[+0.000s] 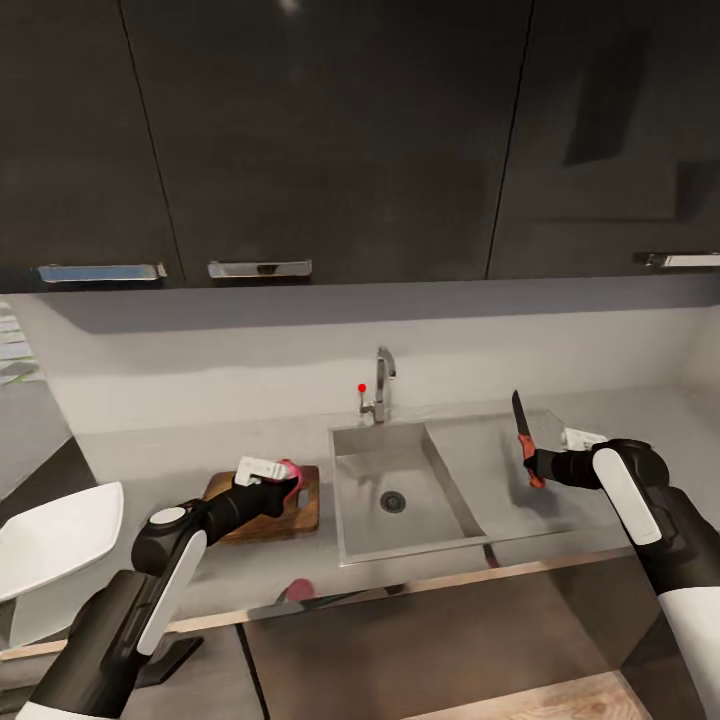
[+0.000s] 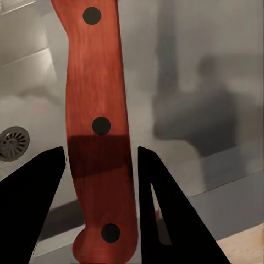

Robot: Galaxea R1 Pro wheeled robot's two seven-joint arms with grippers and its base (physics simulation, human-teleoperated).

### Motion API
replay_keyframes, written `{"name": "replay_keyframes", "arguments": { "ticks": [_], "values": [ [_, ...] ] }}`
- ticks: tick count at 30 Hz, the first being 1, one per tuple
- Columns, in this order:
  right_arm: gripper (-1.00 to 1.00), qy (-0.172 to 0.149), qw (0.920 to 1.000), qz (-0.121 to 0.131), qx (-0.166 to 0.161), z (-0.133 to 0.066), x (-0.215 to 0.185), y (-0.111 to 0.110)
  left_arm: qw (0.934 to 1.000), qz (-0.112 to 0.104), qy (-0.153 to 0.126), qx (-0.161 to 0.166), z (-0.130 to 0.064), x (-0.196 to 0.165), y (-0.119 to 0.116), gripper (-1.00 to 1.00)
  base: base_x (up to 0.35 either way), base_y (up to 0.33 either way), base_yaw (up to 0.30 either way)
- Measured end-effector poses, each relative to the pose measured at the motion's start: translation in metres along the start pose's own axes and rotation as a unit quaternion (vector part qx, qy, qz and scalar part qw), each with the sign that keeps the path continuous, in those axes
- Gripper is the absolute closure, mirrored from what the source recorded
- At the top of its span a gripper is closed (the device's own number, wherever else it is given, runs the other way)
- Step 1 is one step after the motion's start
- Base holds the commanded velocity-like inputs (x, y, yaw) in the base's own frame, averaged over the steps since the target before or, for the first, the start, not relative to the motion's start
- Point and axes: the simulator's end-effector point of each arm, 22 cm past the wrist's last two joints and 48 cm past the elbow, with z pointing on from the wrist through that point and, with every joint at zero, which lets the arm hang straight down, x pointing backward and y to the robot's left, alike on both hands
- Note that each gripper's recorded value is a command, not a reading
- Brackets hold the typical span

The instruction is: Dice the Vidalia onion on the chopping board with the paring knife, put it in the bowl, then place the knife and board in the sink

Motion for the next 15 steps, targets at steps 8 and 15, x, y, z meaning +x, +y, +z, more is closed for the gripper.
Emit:
{"name": "replay_keyframes", "arguments": {
  "ticks": [8, 15],
  "values": [
    [1.00, 0.000, 1.0000, 0.000, 0.000, 0.0000, -0.0002, -0.0001, 1.0000, -0.001, 0.001, 0.002, 0.0001, 0.0001, -0.0023, 1.00, 0.000, 0.006, 0.211],
    [1.00, 0.000, 1.0000, 0.001, 0.000, -0.0001, -0.0003, -0.0005, 1.0000, -0.001, 0.001, 0.002, 0.0003, 0.0001, -0.0026, 1.00, 0.000, 0.000, 0.181]
  ]
}}
